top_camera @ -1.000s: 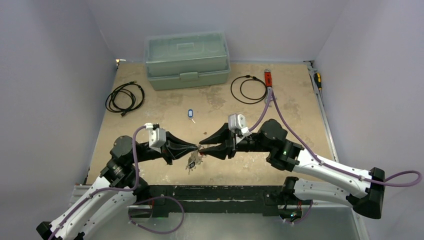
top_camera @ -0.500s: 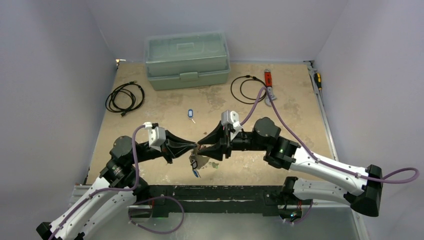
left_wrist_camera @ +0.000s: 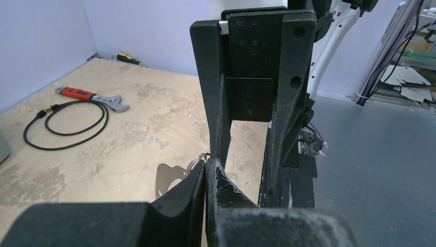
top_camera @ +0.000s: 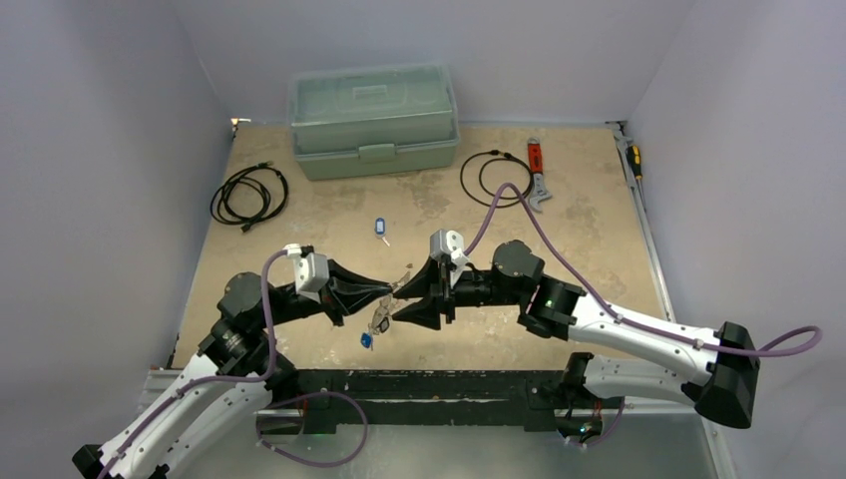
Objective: Put the keys on the keyring
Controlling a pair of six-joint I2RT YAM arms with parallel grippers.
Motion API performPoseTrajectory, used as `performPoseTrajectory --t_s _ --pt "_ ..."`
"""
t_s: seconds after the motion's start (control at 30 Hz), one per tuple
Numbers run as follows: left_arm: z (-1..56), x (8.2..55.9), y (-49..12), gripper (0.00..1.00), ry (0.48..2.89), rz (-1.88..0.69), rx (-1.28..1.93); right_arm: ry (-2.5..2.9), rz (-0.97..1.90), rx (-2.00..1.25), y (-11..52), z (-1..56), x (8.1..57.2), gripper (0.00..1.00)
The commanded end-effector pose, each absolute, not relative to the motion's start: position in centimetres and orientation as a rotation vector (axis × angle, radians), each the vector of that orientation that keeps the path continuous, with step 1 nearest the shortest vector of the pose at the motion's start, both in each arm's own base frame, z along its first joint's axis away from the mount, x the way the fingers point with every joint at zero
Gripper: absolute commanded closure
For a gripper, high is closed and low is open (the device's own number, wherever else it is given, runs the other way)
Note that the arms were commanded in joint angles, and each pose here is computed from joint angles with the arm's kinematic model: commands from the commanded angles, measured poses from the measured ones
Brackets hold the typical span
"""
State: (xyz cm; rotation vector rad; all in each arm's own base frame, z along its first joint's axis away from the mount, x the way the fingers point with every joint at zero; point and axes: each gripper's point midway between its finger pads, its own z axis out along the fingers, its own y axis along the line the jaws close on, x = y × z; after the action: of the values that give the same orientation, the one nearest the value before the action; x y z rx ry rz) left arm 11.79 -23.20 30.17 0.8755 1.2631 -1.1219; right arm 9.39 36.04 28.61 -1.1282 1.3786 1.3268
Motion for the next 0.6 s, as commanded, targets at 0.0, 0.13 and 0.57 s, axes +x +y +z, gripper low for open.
performPoseTrajectory --t_s 0.0,0.13,0.57 --pt "33.4 11.2 -22.7 1.0 1.154 -1.119 0.857 1.334 1.313 -1.093 35.9 29.6 9.6 0.54" --pt "33.7 10.8 -22.8 1.0 1.136 -1.132 0.87 1.329 1.282 -1.059 35.4 29.8 10.2 0.52" --pt "33.7 10.0 -23.1 1.0 1.112 -1.174 0.901 1.236 1.262 -1.024 35.1 32.2 10.4 0.51"
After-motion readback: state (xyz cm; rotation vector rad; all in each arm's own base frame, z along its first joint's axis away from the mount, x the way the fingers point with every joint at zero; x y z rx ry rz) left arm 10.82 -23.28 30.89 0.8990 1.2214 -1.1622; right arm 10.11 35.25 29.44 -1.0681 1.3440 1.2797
